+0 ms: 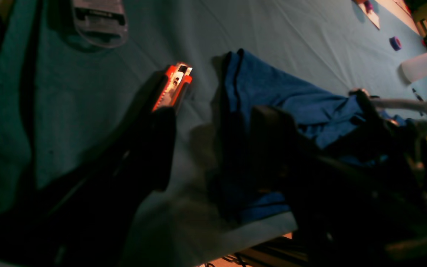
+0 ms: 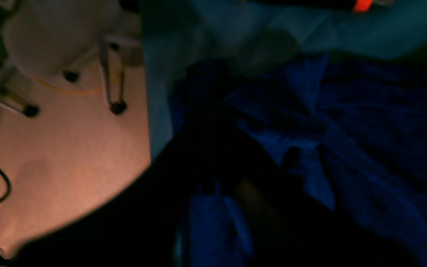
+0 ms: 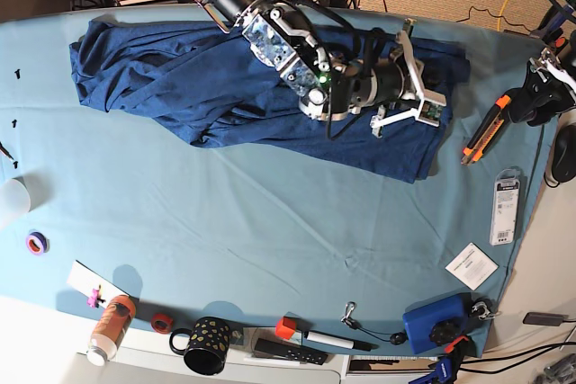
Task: Layout the t-shirt on the table in an organized manner, then fold the t-shirt properly
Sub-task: 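Release the fabric and move the right gripper back to the collar corner, then slide the left gripper along the shirt end and grasp the fabric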
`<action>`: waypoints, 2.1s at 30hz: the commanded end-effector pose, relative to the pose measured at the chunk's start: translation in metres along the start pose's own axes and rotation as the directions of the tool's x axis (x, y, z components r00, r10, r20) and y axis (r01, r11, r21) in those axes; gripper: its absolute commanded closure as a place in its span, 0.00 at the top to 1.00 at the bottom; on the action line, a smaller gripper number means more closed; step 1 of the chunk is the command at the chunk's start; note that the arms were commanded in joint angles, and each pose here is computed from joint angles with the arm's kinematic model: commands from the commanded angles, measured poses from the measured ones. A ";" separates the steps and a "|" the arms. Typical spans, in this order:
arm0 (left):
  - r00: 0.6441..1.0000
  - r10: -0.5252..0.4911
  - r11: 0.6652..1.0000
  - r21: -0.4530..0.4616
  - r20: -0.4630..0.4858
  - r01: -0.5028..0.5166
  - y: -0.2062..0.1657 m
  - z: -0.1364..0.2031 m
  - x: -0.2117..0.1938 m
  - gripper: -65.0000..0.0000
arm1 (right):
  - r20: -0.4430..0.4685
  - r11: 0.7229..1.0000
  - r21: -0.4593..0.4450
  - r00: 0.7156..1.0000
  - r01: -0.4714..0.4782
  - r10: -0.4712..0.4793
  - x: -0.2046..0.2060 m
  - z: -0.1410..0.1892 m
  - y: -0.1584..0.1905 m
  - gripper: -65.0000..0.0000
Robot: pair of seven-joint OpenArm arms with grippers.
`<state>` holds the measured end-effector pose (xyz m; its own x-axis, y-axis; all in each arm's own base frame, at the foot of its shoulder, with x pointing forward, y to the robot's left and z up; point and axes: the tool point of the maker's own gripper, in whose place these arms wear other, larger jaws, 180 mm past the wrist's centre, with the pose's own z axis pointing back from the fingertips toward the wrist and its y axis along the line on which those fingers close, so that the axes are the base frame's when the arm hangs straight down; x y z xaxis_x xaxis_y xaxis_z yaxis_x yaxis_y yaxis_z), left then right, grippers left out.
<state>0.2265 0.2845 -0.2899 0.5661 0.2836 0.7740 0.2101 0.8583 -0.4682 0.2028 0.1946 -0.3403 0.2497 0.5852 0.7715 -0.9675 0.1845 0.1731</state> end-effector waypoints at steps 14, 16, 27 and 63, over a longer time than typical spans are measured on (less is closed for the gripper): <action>0.999 -0.024 0.997 -0.068 0.049 0.027 -0.013 0.005 0.017 0.47 | 0.409 0.854 -0.463 0.912 0.239 -0.033 0.080 0.142 -0.127 0.45; 0.999 -0.015 0.996 -0.083 0.048 0.019 -0.016 0.007 0.015 0.47 | 0.479 0.817 -0.499 0.878 0.290 -0.019 0.085 0.177 -0.137 0.45; 0.978 0.041 0.968 -0.235 -0.204 -0.090 -0.055 -0.023 -0.062 0.64 | 0.558 0.640 -0.594 0.823 0.487 -0.108 0.011 0.261 -0.164 0.45; 0.919 0.184 0.948 -0.183 -0.349 -0.259 -0.045 -0.080 -0.107 0.64 | 0.681 0.133 -0.710 0.723 0.691 -0.121 -0.166 0.477 -0.101 0.45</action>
<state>0.2219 0.1778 -0.3862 0.8287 0.2960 0.4749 0.1934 0.6448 -0.7395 0.2365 -0.2988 -0.2084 0.3163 -0.1658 0.9340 0.0943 0.9852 0.1430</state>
